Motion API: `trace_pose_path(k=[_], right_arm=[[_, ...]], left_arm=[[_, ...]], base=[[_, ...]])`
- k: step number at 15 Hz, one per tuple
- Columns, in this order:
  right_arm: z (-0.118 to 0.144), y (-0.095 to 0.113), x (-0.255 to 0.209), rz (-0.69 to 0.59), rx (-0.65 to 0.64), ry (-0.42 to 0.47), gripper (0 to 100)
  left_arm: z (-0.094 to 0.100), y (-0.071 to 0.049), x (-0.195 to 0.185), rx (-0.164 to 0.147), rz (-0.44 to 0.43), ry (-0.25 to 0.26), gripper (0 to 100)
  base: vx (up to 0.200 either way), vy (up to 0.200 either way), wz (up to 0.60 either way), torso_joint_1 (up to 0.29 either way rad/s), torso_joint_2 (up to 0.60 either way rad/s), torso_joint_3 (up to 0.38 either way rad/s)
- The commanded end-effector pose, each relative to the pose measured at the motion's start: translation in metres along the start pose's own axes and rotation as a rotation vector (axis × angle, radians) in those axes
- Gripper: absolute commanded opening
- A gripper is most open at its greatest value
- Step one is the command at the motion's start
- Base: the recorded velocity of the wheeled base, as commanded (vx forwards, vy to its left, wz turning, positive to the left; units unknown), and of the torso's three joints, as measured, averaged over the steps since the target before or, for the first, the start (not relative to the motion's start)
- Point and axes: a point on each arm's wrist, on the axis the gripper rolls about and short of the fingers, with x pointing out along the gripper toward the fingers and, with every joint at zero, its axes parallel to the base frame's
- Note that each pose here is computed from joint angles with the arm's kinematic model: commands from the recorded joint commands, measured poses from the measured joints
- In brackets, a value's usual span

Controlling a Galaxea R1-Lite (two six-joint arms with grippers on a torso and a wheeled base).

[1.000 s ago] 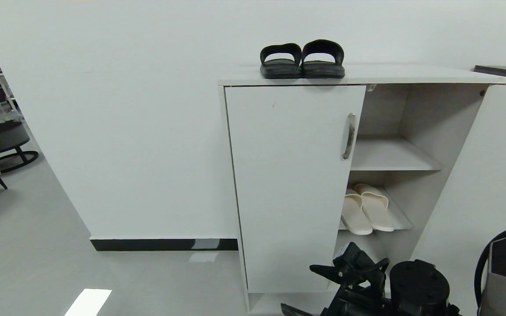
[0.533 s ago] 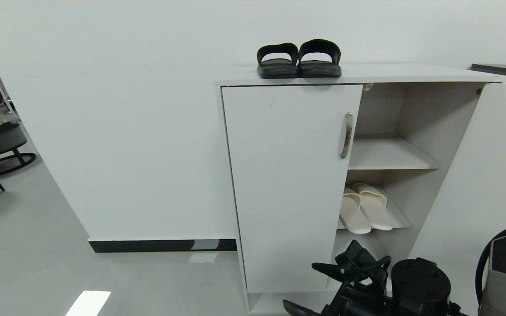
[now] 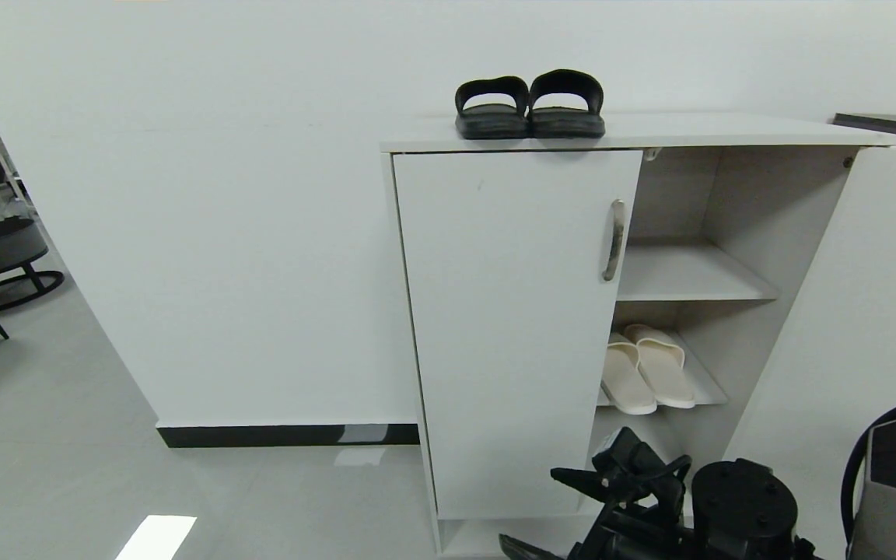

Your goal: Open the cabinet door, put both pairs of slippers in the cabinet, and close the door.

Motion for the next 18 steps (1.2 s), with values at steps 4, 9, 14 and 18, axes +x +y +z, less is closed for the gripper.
trace_pose_path(k=[4,9,14,18], right_arm=[[-0.0003,-0.003,0.0003,-0.013,0.002,0.0,100],[-0.0006,-0.0035,0.0004,-0.014,0.003,0.001,100],[-0.0006,-0.0035,0.0004,-0.014,0.001,0.001,100],[-0.0003,-0.003,0.0003,-0.013,-0.001,0.0,100]], left_arm=[[-0.0001,0.0,0.0,0.0,0.0,0.0,0],[-0.0001,0.0,0.0,0.0,0.0,0.0,0],[-0.0001,0.0,0.0001,0.0,0.0,0.002,0],[-0.0001,0.0,0.0,0.0,0.001,0.0,0]], base=[[0.0,0.0,0.0,0.032,-0.17,-0.119],[0.0,0.0,0.0,0.131,-0.4,-0.289],[0.0,0.0,0.0,0.177,-0.47,-0.293],[0.0,0.0,0.0,0.199,-0.48,-0.286]])
